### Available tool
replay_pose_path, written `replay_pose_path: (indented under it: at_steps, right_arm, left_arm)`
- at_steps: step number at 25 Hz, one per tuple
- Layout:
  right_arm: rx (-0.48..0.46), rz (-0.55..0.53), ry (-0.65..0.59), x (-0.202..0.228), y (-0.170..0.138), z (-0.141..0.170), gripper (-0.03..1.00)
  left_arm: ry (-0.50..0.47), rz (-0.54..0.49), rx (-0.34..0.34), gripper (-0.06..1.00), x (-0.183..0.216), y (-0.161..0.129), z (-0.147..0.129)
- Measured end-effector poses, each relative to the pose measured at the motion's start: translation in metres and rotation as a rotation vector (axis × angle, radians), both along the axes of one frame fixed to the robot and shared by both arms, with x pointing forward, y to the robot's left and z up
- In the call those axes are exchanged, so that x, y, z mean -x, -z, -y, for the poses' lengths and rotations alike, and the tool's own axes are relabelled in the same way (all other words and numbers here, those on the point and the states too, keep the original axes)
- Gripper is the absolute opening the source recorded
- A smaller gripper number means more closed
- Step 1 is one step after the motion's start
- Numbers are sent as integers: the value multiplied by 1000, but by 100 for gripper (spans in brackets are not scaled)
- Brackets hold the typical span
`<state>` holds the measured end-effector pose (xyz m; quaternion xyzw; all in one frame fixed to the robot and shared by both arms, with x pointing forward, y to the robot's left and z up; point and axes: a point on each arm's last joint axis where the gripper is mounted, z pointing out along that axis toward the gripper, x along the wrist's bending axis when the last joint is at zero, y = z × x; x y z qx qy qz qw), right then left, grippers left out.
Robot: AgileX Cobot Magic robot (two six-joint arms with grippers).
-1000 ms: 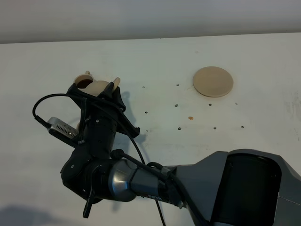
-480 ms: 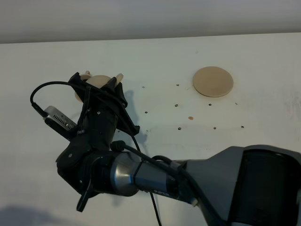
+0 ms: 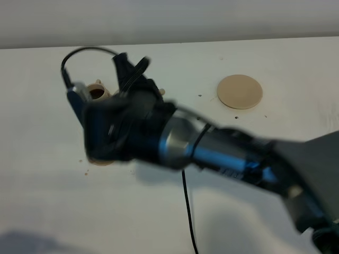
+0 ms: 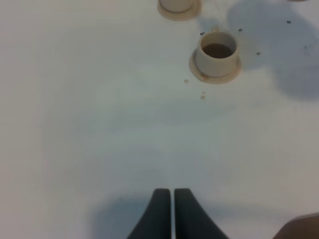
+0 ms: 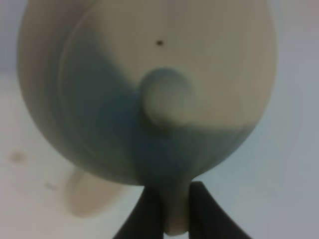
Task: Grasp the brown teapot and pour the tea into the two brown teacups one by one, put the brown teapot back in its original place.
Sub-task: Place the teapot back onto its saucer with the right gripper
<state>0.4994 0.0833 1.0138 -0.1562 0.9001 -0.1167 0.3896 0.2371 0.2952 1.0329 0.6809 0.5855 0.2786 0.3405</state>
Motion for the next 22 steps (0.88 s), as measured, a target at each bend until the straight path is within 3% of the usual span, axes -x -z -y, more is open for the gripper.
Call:
replay_pose_path:
  at_steps: [5, 12, 22]
  right_arm:
    - [-127, -193, 6, -8, -10, 3, 11]
    - [-196, -326, 30, -6, 5, -2, 11]
    - [-198, -340, 41, -8, 8, -1, 11]
  left_arm:
    - [0, 0, 0, -2, 0, 0, 0]
    - [0, 0, 0, -2, 0, 0, 0]
    - [-1, 0, 1, -2, 0, 0, 0]
